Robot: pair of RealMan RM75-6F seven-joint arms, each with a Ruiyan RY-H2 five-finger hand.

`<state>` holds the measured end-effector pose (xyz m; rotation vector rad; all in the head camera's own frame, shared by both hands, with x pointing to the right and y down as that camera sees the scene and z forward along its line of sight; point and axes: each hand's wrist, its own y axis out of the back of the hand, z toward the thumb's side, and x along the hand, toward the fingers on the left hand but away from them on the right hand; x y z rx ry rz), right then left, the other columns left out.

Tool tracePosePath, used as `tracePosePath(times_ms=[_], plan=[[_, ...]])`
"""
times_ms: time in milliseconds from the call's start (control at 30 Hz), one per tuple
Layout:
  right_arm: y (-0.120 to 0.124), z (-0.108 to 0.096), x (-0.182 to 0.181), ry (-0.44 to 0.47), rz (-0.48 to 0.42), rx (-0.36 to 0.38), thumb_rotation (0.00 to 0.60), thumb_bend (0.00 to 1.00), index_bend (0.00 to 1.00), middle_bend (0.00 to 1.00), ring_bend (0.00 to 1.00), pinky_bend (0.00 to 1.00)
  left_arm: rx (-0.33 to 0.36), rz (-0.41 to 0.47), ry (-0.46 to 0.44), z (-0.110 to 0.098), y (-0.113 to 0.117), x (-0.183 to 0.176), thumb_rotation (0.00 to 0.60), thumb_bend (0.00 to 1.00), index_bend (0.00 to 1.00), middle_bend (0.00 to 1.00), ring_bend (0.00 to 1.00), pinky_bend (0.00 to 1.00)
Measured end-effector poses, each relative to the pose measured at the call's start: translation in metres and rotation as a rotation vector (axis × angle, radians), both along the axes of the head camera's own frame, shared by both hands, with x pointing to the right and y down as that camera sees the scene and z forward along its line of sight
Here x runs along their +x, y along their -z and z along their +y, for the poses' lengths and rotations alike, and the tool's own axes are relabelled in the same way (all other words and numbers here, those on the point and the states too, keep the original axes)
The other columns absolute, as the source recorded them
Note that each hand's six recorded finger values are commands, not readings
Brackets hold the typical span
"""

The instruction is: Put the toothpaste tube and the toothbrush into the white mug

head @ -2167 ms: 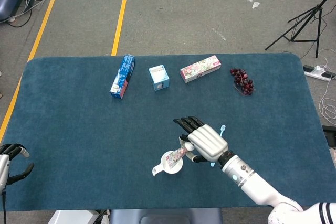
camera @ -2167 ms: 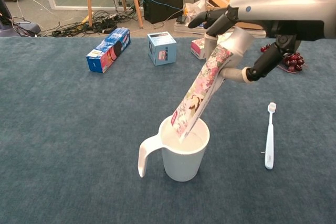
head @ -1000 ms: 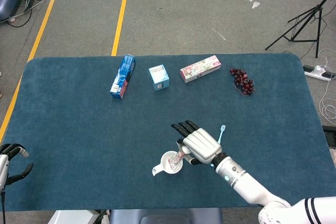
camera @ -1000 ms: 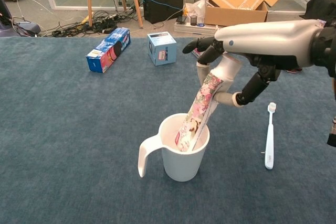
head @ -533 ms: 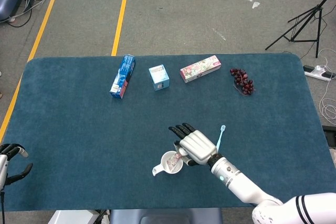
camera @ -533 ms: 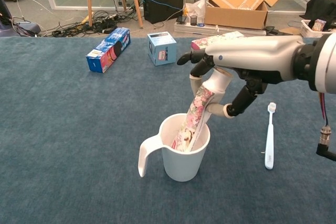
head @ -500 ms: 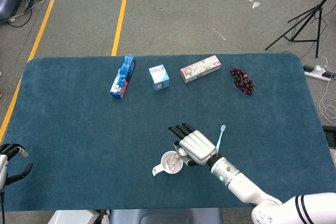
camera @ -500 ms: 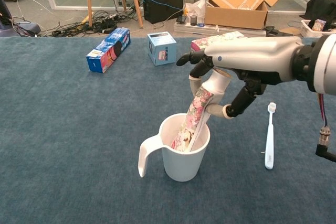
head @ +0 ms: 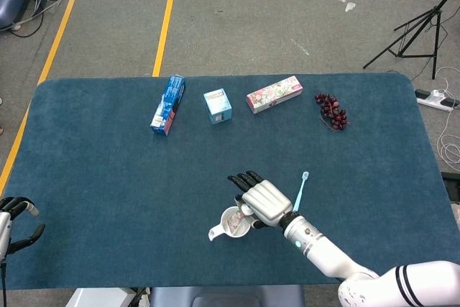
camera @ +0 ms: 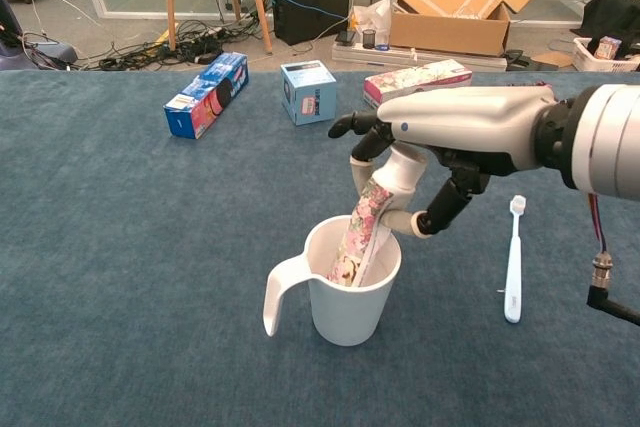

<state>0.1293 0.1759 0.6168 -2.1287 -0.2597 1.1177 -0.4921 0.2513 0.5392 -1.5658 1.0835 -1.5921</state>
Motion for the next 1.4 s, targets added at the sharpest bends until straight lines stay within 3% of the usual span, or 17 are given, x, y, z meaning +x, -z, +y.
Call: tracePosePath(times_ms=[633,1400], plan=[[-0.006,0.007,-0.011,0.007,-0.021,-0.021,0.6,0.35,0.6,0.06,0.0,0.08,0.005,0.003,0.002,0.0,0.003,0.0,0.6,0.25,0.51,0.4,0.31,0.33],[-0.007,0.01,-0.014,0.01,-0.037,-0.031,0.6,0.34,0.3,0.06,0.0,0.08,0.005,0.003,0.004,0.001,0.003,-0.001,0.6,0.25,0.51,0.4,0.31,0.33]])
